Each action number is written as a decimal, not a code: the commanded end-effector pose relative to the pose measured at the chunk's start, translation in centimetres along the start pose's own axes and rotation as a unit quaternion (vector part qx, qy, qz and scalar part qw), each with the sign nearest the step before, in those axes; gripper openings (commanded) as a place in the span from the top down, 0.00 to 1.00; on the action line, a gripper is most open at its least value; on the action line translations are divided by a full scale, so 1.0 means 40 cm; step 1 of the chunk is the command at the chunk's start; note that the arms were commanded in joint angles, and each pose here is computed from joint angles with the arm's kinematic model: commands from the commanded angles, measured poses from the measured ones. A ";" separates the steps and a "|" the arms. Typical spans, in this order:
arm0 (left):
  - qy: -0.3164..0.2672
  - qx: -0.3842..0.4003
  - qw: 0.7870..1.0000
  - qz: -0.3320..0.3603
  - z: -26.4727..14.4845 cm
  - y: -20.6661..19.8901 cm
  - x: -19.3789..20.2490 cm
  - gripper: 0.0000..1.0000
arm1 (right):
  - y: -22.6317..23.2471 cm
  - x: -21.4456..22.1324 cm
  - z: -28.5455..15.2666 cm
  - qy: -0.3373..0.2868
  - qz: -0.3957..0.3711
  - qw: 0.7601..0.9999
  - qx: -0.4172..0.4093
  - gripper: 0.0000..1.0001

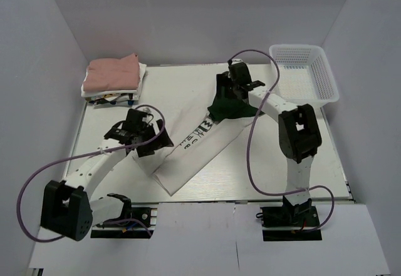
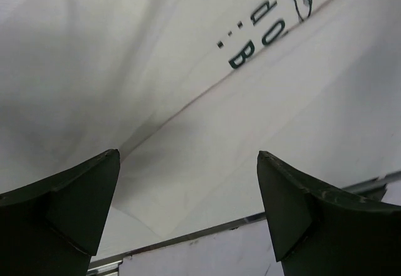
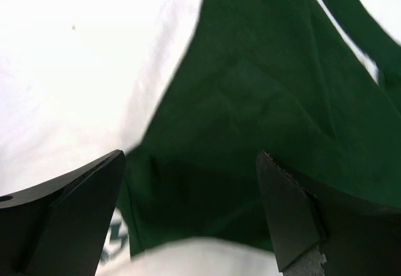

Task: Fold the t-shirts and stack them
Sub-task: Rotate the tshirt 90 degrees

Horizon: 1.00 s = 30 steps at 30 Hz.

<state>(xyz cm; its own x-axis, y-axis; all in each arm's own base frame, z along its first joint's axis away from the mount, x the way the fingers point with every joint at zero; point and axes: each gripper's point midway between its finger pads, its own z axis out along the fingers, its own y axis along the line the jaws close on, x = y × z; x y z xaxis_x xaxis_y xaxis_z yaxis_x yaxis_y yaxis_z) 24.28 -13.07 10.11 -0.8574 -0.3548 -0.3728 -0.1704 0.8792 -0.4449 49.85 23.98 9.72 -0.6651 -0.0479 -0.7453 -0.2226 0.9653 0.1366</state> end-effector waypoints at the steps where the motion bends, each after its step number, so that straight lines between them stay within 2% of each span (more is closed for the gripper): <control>1: 0.040 0.055 0.995 0.067 0.030 -0.068 0.035 0.00 | -0.061 0.087 -0.085 0.057 0.028 0.997 0.037 0.10; 3: 0.069 0.017 0.994 0.079 0.066 -0.048 0.069 0.00 | -0.083 0.175 -0.104 0.094 0.060 0.993 0.037 0.10; 5: 0.092 -0.010 0.993 0.077 0.089 -0.031 0.101 0.00 | -0.098 0.219 -0.119 0.106 0.072 0.991 0.034 0.10; 8: 0.156 -0.041 0.983 0.086 0.128 -0.006 0.180 0.08 | -0.118 0.249 -0.107 0.125 0.093 0.987 0.037 0.10; 11: 0.194 -0.051 0.975 0.099 0.130 -0.005 0.237 0.09 | -0.135 0.285 -0.074 0.157 0.102 0.981 0.045 0.10; 13: 0.209 -0.067 0.971 0.096 0.117 -0.001 0.267 0.11 | -0.147 0.261 -0.012 0.147 0.094 0.984 0.043 0.10; 15: 0.228 -0.058 0.968 0.085 0.112 -0.020 0.296 0.11 | -0.128 0.121 0.018 0.106 0.102 0.989 0.026 0.10; 16: 0.247 -0.048 0.964 0.081 0.104 -0.028 0.323 0.11 | -0.142 0.203 0.069 0.158 0.098 0.982 0.030 0.10; 18: 0.275 -0.058 0.955 0.095 0.104 -0.026 0.370 0.09 | -0.106 0.187 0.104 0.157 0.097 0.983 -0.012 0.10; 19: 0.291 -0.052 0.951 0.092 0.105 -0.034 0.390 0.09 | -0.072 0.166 0.164 0.147 0.075 0.984 -0.066 0.10; 20: 0.296 -0.030 0.949 0.106 0.118 -0.062 0.402 0.08 | -0.045 0.164 0.176 0.153 0.082 0.979 -0.107 0.10; 21: 0.316 -0.025 0.942 0.108 0.134 -0.081 0.419 0.08 | -0.025 0.111 0.189 0.133 0.071 0.980 -0.132 0.10; 22: 0.322 -0.026 0.939 0.120 0.145 -0.089 0.427 0.08 | -0.012 0.140 0.242 0.148 0.077 0.972 -0.167 0.10; 24: 0.319 -0.001 0.934 0.161 0.171 -0.160 0.428 0.08 | 0.009 0.128 0.283 0.146 0.094 0.965 -0.196 0.10; 25: 0.315 -0.002 0.933 0.175 0.186 -0.173 0.428 0.08 | 0.021 0.082 0.295 0.116 0.093 0.966 -0.210 0.10; 26: 0.329 -0.011 0.926 0.184 0.203 -0.177 0.451 0.08 | 0.020 0.082 0.303 0.113 0.111 0.964 -0.212 0.10; 28: 0.314 -0.016 0.928 0.200 0.219 -0.222 0.432 0.08 | 0.035 0.032 0.333 0.055 0.109 0.964 -0.234 0.10; 29: 0.315 -0.028 0.926 0.205 0.231 -0.220 0.437 0.08 | 0.032 0.023 0.336 0.057 0.146 0.960 -0.234 0.10; 30: 0.306 -0.025 0.927 0.217 0.234 -0.246 0.434 0.08 | 0.028 0.015 0.354 0.043 0.149 0.959 -0.237 0.10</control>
<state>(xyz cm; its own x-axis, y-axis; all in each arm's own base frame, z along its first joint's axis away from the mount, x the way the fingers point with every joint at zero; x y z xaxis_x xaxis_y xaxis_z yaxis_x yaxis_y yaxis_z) 15.67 -30.59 2.66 -0.9754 0.2146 0.0497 0.1775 0.8994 -0.3995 58.56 29.37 4.82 -0.7662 0.1032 -0.6343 -0.3693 0.7371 0.5659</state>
